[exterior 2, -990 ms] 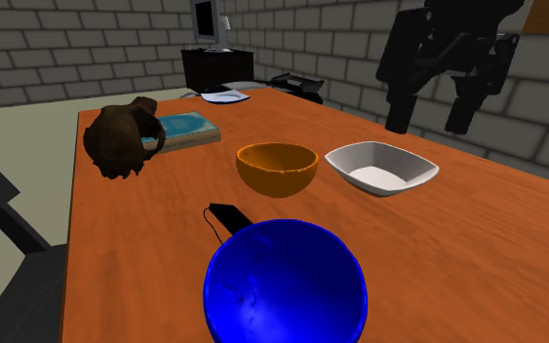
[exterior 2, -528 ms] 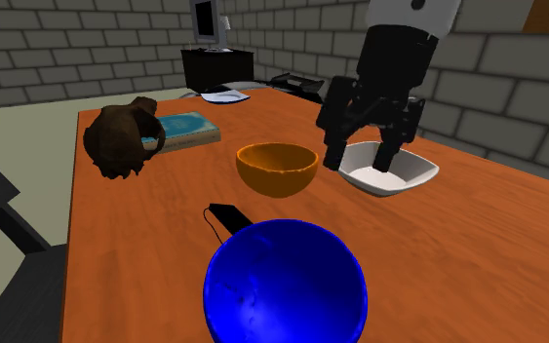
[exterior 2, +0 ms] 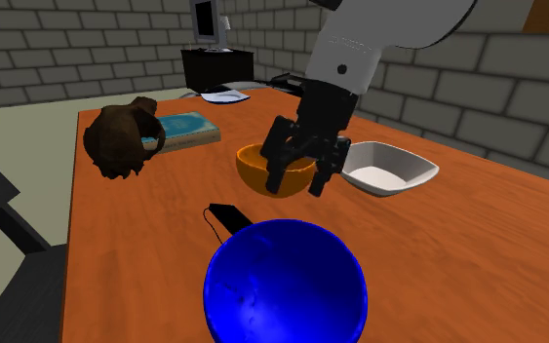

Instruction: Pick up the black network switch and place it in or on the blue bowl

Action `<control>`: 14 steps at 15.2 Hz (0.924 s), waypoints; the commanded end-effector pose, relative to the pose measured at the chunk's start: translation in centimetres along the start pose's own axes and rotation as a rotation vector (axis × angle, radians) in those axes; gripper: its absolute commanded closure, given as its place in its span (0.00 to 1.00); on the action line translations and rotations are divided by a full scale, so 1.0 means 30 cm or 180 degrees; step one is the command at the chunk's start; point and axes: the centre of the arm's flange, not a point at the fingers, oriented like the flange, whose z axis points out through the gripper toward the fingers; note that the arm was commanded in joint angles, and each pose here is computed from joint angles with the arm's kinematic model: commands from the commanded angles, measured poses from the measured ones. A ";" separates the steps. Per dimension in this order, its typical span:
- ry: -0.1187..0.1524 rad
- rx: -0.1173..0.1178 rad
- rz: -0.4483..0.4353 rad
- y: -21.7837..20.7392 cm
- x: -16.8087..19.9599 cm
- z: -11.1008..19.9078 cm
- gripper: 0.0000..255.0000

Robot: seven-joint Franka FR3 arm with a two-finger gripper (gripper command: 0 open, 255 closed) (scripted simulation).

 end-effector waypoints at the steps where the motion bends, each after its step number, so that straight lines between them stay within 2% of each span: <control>1: -0.0007 0.0112 -0.0093 -0.008 0.054 0.075 0.00; 3: -0.0016 0.0221 -0.0186 -0.018 0.112 0.137 0.00; 4: -0.0018 0.0252 -0.0213 -0.021 0.129 0.155 0.00; 11: -0.0018 0.0252 -0.0213 -0.031 0.128 0.278 0.00; 14: -0.0018 0.0252 -0.0213 -0.032 0.128 0.288 0.00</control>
